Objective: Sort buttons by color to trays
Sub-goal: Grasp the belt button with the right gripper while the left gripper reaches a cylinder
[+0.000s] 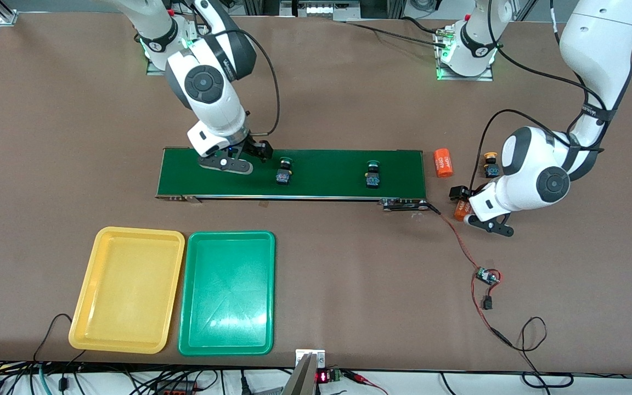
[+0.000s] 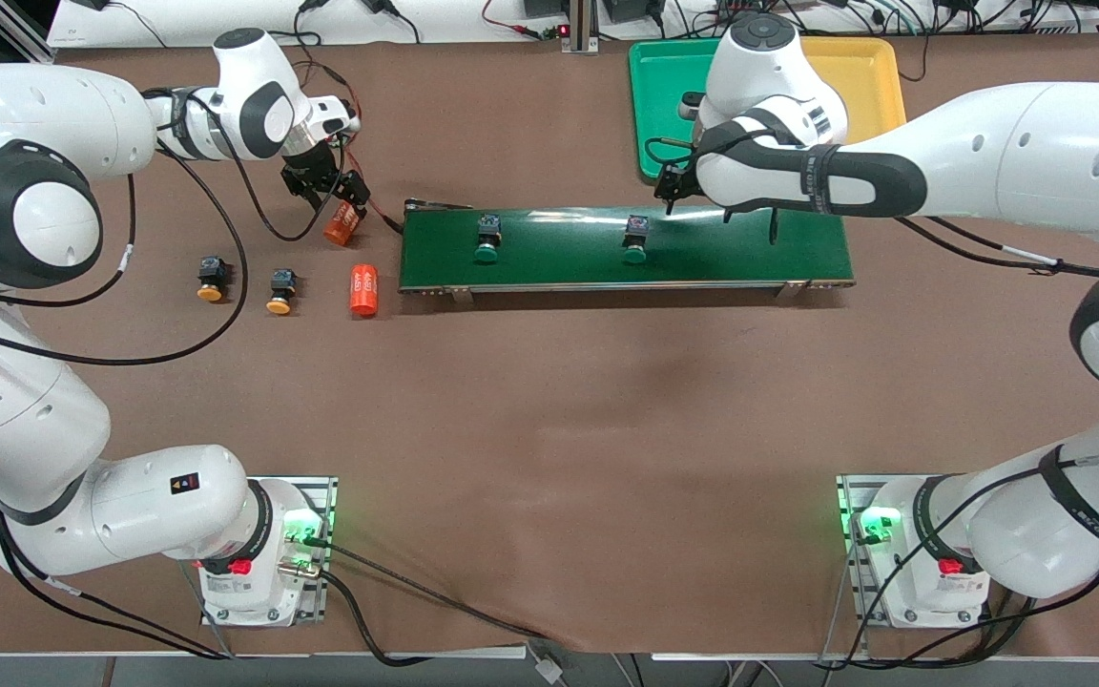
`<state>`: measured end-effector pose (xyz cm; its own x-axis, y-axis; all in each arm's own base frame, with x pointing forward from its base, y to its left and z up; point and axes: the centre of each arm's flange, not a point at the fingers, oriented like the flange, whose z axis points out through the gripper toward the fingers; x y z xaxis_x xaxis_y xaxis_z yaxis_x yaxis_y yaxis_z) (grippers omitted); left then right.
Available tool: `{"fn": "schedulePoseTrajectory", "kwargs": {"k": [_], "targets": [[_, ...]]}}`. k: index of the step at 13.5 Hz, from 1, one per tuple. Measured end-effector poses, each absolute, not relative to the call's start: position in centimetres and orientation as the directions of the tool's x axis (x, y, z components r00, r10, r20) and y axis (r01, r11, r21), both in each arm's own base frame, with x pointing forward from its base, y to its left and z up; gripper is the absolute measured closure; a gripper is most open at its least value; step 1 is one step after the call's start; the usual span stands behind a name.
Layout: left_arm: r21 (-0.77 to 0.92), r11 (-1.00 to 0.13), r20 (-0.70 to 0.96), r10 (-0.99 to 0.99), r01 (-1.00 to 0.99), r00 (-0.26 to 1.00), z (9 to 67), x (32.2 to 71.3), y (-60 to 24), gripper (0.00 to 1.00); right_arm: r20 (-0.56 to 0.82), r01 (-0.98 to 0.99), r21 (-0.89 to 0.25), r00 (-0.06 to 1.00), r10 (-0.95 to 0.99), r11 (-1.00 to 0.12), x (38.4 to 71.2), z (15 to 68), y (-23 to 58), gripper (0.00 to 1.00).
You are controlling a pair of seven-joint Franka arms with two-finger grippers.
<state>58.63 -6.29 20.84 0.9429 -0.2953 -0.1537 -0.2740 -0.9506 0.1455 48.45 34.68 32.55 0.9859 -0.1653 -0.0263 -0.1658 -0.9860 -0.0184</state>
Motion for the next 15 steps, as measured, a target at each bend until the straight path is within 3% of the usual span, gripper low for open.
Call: {"fn": "schedulePoseTrajectory", "kwargs": {"k": [8, 12, 15], "targets": [[0.150, -0.944, -0.159, -0.317, -0.295, 0.935, 17.1, 58.5, -4.3, 0.04, 0.019, -0.139, -0.071, 0.990, -0.141, -0.988, 48.5, 28.7, 37.2, 0.00], [0.151, -0.945, -0.172, -0.315, -0.291, 0.933, 17.0, 58.1, -4.4, 0.48, 0.025, -0.130, -0.067, 0.991, -0.132, -0.989, 48.7, 26.6, 37.4, 0.00], [0.147, -0.937, -0.161, -0.339, -0.317, 0.927, 18.7, 58.2, -5.5, 0.51, 0.033, -0.123, -0.068, 0.992, -0.125, -0.990, 48.8, 24.9, 37.4, 0.00]]}}
